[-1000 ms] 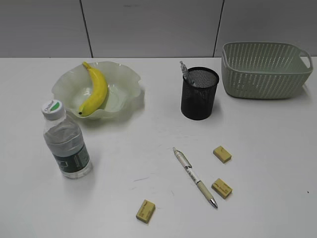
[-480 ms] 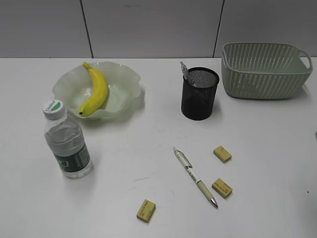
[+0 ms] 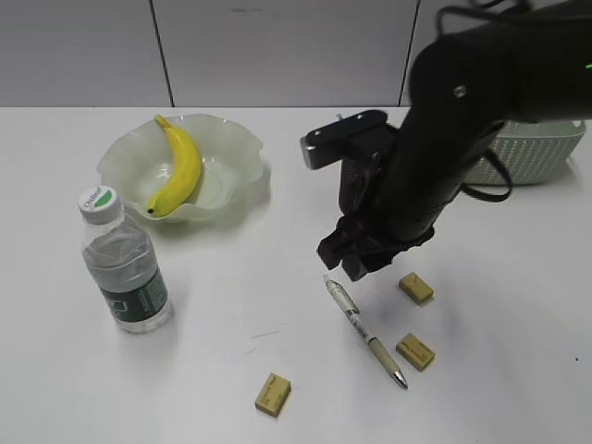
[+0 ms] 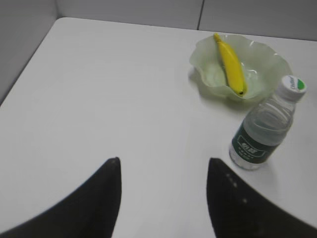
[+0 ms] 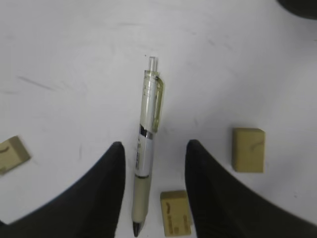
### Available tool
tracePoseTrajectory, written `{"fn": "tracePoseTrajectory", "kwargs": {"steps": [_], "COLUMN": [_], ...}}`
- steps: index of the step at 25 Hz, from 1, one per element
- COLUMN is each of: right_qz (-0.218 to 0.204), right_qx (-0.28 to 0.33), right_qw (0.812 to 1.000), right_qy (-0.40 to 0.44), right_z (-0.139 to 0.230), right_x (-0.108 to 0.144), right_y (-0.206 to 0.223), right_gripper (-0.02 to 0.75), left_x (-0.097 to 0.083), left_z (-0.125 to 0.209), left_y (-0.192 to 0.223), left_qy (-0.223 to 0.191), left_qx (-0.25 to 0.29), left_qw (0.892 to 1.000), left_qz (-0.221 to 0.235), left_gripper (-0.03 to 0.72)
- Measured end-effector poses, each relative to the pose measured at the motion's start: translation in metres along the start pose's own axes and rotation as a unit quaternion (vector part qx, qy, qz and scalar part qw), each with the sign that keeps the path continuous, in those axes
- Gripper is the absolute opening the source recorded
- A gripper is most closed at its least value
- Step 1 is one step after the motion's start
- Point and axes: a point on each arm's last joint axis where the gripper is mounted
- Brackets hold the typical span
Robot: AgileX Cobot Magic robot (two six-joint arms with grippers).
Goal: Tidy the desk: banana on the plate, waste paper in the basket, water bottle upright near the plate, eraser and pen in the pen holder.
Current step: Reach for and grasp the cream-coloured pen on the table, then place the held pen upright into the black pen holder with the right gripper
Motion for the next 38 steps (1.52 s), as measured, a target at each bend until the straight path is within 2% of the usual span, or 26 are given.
{"fn": "tracePoseTrajectory", "kwargs": {"steps": [2,5,10,11,13,15,17,19,20,21,22,23,25,27,29,31,35,38], "right_qz": [0.000,0.000,-0.007,-0.007,-0.007,-0.008,-0.009,-0.013,-0.016,-0.019,-0.017,-0.014,0.006,0.027,0.046,0.058,0.060,0.060], "right_qx": [0.038,0.076,0.107,0.105,0.102,0.093,0.074,0.016,-0.035,-0.108,-0.194,-0.274,-0.423,-0.506,-0.540,-0.543,-0.514,-0.486], "right_qw": [0.999,0.997,0.994,0.994,0.994,0.995,0.997,0.999,0.998,0.993,0.980,0.961,0.906,0.862,0.840,0.837,0.853,0.869], "right_qy": [0.007,0.014,0.030,0.031,0.031,0.033,0.035,0.039,0.041,0.041,0.035,0.028,0.014,0.020,0.032,0.047,0.069,0.074], "right_z": [-0.006,-0.007,-0.003,-0.004,-0.005,-0.007,-0.011,-0.022,-0.030,-0.042,-0.051,-0.058,-0.064,-0.065,-0.067,-0.069,-0.068,-0.063], "right_x": [0.001,0.001,0.002,0.002,0.002,0.002,0.003,0.004,0.004,0.003,0.001,-0.003,-0.020,-0.042,-0.064,-0.081,-0.092,-0.094], "right_y": [0.030,0.063,0.094,0.095,0.096,0.097,0.093,0.071,0.053,0.026,-0.004,-0.035,-0.081,-0.099,-0.089,-0.064,-0.006,0.018], "right_gripper": [0.369,0.421,0.421,0.399,0.307,0.143,0.140,0.140,0.140,0.140,0.140,0.140,0.140,0.140,0.140,0.140,0.140,0.200], "left_x": [0.000,-0.001,-0.001,-0.001,-0.001,-0.001,-0.001,-0.001,-0.001,-0.001,-0.001,-0.001,-0.001,-0.001,-0.001,-0.001,-0.001,-0.001], "left_z": [0.000,0.001,0.001,0.001,0.001,0.001,0.001,0.001,0.001,0.001,0.001,0.001,0.001,0.001,0.001,0.001,0.001,0.001], "left_y": [-0.001,-0.001,-0.002,-0.002,-0.002,-0.002,-0.002,-0.002,-0.002,-0.002,-0.002,-0.002,-0.002,-0.002,-0.002,-0.002,-0.002,-0.002], "left_qy": [-0.008,-0.017,-0.018,-0.018,-0.018,-0.019,-0.019,-0.020,-0.020,-0.020,-0.020,-0.020,-0.020,-0.020,-0.020,-0.020,-0.020,-0.020], "left_qx": [-0.002,-0.005,-0.005,-0.005,-0.005,-0.005,-0.005,-0.005,-0.005,-0.005,-0.005,-0.005,-0.005,-0.005,-0.005,-0.005,-0.005,-0.005], "left_qw": [1.000,0.999,0.999,0.999,0.999,0.999,0.999,0.999,0.999,0.999,0.999,0.999,0.999,0.999,0.999,0.999,0.999,0.999], "left_qz": [-0.017,-0.036,-0.043,-0.043,-0.043,-0.042,-0.041,-0.040,-0.040,-0.040,-0.040,-0.040,-0.040,-0.040,-0.040,-0.040,-0.040,-0.040], "left_gripper": [0.414,0.414,0.414,0.414,0.414,0.414,0.414,0.414,0.414,0.413,0.410,0.407,0.393,0.383,0.370,0.359,0.351,0.350]}}
Point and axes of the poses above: a point on each arm's last joint axis where the gripper is mounted, y pointing out along that axis toward the gripper, x along the wrist's bending axis when the last joint is at zero, z = x × y, and after that the axes turned 1 degree about y, right-handed
